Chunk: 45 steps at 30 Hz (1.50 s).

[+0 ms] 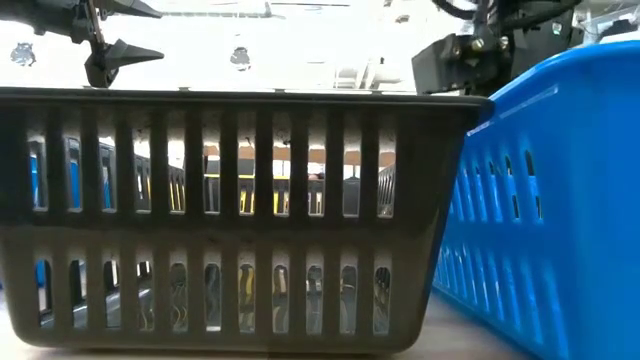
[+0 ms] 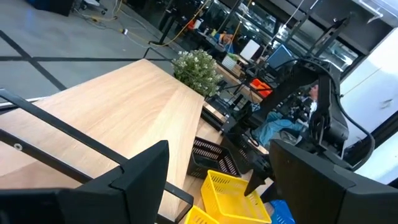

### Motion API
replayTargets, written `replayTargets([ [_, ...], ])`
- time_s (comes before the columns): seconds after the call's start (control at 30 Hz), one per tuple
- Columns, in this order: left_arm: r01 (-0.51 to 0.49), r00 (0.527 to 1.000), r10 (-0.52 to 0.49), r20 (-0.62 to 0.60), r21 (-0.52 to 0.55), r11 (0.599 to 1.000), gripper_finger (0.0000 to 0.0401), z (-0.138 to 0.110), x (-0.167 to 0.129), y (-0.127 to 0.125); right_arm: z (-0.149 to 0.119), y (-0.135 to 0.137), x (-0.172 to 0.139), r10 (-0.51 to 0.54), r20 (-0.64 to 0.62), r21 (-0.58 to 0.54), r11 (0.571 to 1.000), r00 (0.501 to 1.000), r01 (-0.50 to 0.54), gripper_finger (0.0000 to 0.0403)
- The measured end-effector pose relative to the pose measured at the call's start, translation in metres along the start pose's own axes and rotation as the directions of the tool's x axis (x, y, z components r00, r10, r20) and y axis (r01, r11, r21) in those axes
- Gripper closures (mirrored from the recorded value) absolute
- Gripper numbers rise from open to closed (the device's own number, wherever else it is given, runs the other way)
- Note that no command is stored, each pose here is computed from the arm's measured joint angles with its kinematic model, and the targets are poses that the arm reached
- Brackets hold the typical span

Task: Stack baskets on shelf by color
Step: Put the right yellow bin on the shelf

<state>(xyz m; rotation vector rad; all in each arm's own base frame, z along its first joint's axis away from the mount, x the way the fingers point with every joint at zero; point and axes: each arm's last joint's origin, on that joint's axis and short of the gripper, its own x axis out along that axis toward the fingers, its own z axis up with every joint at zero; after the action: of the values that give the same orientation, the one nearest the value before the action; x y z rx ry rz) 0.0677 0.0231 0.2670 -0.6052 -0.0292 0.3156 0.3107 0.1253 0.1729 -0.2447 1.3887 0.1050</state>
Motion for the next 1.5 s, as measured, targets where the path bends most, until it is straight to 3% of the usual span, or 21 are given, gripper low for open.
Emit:
replayTargets([
  [0.13, -0.001, 1.000, 0.001, -0.001, 0.000, 1.000, 0.0136, 0.000, 0.000, 0.000, -0.002, -0.002, -0.002, -0.035, -0.010, -0.001, 0.999, 0.999, 0.035, 0.0242],
  [0.33, -0.004, 1.000, 0.004, 0.000, 0.000, 1.000, 0.0136, 0.000, 0.000, 0.000, -0.004, -0.007, -0.005, -0.039, -0.031, 0.024, 0.999, 0.999, 0.039, 0.0379],
  [0.37, -0.004, 1.000, 0.004, 0.000, 0.000, 1.000, 0.0136, 0.000, 0.000, 0.000, -0.005, -0.008, -0.005, -0.039, -0.034, 0.029, 0.999, 0.999, 0.040, 0.0387],
  [0.6, -0.011, 1.000, 0.011, 0.005, 0.000, 1.000, 0.0136, 0.000, 0.000, 0.000, 0.008, -0.009, -0.026, -0.011, 0.029, 0.001, 1.000, 1.000, 0.011, 0.0391],
  [0.87, -0.018, 1.000, 0.018, 0.000, 0.006, 1.000, 0.0136, -0.001, 0.000, 0.001, 0.026, -0.023, -0.108, 0.007, 0.264, -0.013, 1.000, 0.965, -0.004, 0.0394],
  [1.0, -0.019, 1.000, 0.019, -0.001, 0.012, 1.000, 0.0136, -0.001, 0.000, 0.001, 0.020, -0.039, -0.148, -0.079, 0.377, 0.026, 0.997, 0.923, 0.075, 0.0395],
  [1.13, -0.019, 1.000, 0.019, -0.001, 0.012, 1.000, 0.0136, -0.001, 0.000, 0.001, 0.013, -0.059, -0.171, -0.238, 0.432, 0.079, 0.971, 0.870, 0.226, 0.0391],
  [1.37, -0.036, 0.999, 0.036, 0.000, 0.013, 0.999, 0.0136, -0.001, 0.000, 0.002, 0.037, -0.115, -0.166, -0.396, 0.449, 0.057, 0.907, 0.801, 0.416, 0.0393],
  [1.5, -0.043, 0.999, 0.043, -0.009, 0.013, 0.999, 0.0136, -0.002, 0.000, 0.002, 0.059, -0.145, -0.154, -0.430, 0.420, 0.043, 0.889, 0.799, 0.455, 0.0386],
])
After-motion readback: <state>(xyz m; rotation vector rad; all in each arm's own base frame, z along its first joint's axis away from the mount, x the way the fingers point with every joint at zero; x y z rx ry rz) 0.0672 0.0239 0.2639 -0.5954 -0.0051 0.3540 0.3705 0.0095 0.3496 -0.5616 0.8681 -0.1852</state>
